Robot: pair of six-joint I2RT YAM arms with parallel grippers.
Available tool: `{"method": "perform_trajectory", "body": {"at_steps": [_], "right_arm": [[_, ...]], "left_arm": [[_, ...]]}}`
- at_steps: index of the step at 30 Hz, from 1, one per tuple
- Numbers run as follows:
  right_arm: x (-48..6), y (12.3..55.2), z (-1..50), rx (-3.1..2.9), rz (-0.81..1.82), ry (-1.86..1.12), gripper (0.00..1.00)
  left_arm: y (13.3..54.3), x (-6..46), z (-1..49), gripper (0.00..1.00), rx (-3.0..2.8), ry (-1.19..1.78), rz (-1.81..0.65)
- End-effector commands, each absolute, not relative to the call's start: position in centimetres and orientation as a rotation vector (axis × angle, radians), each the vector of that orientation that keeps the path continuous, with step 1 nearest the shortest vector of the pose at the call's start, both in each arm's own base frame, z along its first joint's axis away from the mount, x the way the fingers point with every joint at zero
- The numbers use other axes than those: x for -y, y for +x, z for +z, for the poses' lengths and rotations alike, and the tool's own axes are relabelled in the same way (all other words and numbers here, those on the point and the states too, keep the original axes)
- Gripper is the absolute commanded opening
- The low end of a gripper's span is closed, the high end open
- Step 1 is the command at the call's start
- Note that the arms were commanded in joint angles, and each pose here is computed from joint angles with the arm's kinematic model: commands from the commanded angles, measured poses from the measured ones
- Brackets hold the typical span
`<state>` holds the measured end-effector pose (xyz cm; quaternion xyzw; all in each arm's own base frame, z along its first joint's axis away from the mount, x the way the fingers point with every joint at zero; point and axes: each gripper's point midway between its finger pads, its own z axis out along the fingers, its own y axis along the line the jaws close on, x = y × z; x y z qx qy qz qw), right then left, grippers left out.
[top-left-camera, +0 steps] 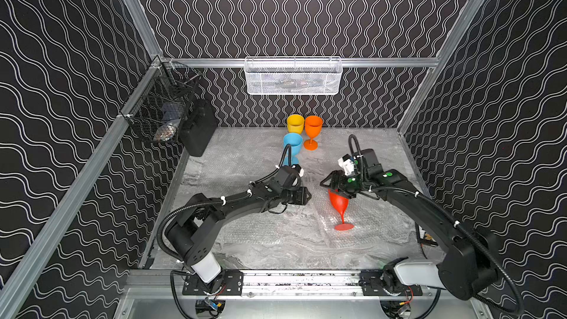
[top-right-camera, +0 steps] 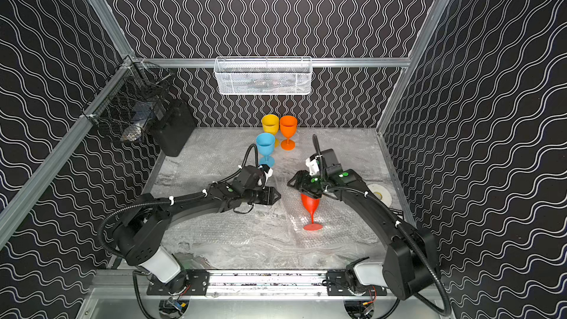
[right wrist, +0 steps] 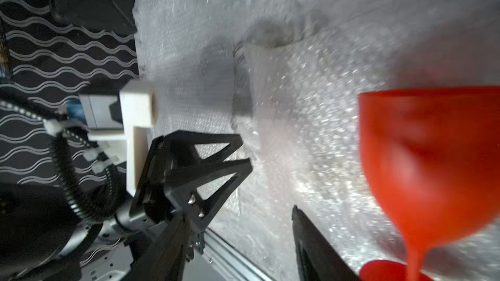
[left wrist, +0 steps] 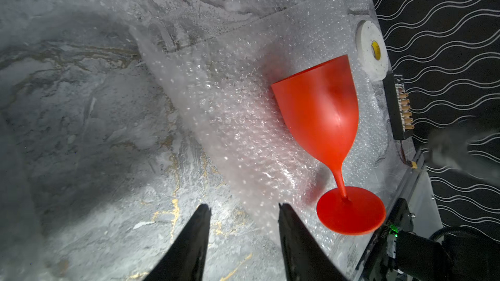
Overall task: Unpack wine glasses from bubble wrap
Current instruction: Unwrap the bubble wrap at the center of the board.
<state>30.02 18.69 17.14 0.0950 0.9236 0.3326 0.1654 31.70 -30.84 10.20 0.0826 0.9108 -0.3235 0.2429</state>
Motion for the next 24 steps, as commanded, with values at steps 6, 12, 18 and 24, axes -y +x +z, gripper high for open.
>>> {"method": "perform_trajectory", "body": {"at_steps": [6,12,18,24], "right_arm": [[-11.0,29.6,12.1,-2.793,0.56,0.377,0.75],[-11.1,29.0,9.9,-2.885,0.442,0.304,0.79],[-13.1,28.9,7.9,-2.948,0.384,0.209,0.8],[-13.6,29.6,6.5,-2.957,0.312,0.17,0.79]], "left_arm": [[31.4,30.8,10.1,0.47,-2.497,0.241,-0.888],[30.6,29.8,8.1,0.48,-2.565,0.245,-0.83],[29.9,28.9,6.5,0.52,-2.613,0.242,-0.78],[29.9,29.0,6.5,0.54,-2.614,0.241,-0.784]]}}
